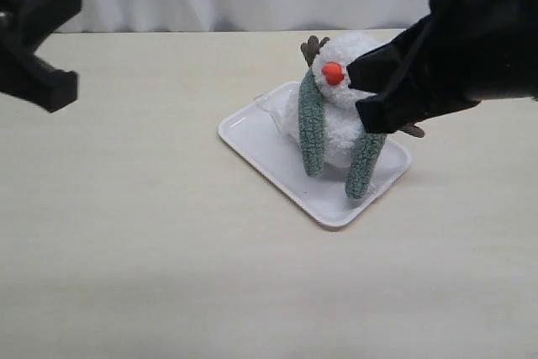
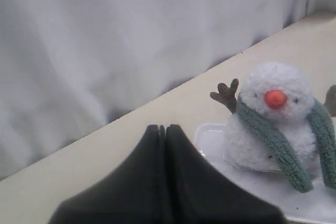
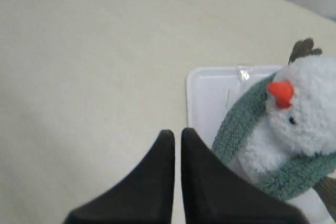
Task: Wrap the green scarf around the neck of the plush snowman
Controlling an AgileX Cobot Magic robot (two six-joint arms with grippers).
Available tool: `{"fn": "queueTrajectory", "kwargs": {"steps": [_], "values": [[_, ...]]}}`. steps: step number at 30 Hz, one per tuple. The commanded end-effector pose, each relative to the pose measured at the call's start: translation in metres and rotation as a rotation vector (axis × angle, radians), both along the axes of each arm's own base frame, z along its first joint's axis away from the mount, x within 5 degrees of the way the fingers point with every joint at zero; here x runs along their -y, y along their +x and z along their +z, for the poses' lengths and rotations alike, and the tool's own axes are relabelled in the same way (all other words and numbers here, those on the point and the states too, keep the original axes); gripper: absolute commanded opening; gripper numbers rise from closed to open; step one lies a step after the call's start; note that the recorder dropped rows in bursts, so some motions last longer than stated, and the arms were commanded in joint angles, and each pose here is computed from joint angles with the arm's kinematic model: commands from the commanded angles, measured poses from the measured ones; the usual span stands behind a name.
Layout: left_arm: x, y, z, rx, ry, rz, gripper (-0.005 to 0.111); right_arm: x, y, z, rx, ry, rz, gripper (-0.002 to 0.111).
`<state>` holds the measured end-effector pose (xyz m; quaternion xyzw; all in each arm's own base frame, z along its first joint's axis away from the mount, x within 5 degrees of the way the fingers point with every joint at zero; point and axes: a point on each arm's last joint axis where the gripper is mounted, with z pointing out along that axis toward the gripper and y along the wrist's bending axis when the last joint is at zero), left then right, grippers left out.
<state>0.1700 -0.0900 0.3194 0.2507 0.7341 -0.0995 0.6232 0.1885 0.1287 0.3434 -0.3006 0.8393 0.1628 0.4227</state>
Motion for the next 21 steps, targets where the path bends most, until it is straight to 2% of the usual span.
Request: {"fn": "queueTrajectory", "kwargs": {"steps": [1, 5, 11, 17, 21], "values": [[-0.020, -0.040, 0.008, 0.067, -0.149, 0.005, 0.000, 0.011, -0.023, 0.021, 0.162, 0.097, -0.003, 0.004], [-0.031, -0.072, 0.022, 0.172, -0.239, -0.057, 0.000, 0.026, -0.045, 0.034, 0.281, 0.174, -0.017, 0.004], [-0.040, -0.104, 0.036, 0.290, -0.298, -0.144, 0.000, 0.046, -0.074, 0.046, 0.395, 0.249, -0.026, 0.004], [-0.040, -0.124, 0.040, 0.342, -0.315, -0.256, 0.000, 0.066, -0.106, 0.054, 0.479, 0.304, -0.021, 0.004], [-0.039, -0.127, 0.040, 0.344, -0.314, -0.288, 0.000, 0.076, -0.123, 0.056, 0.500, 0.317, -0.010, 0.004]]}}
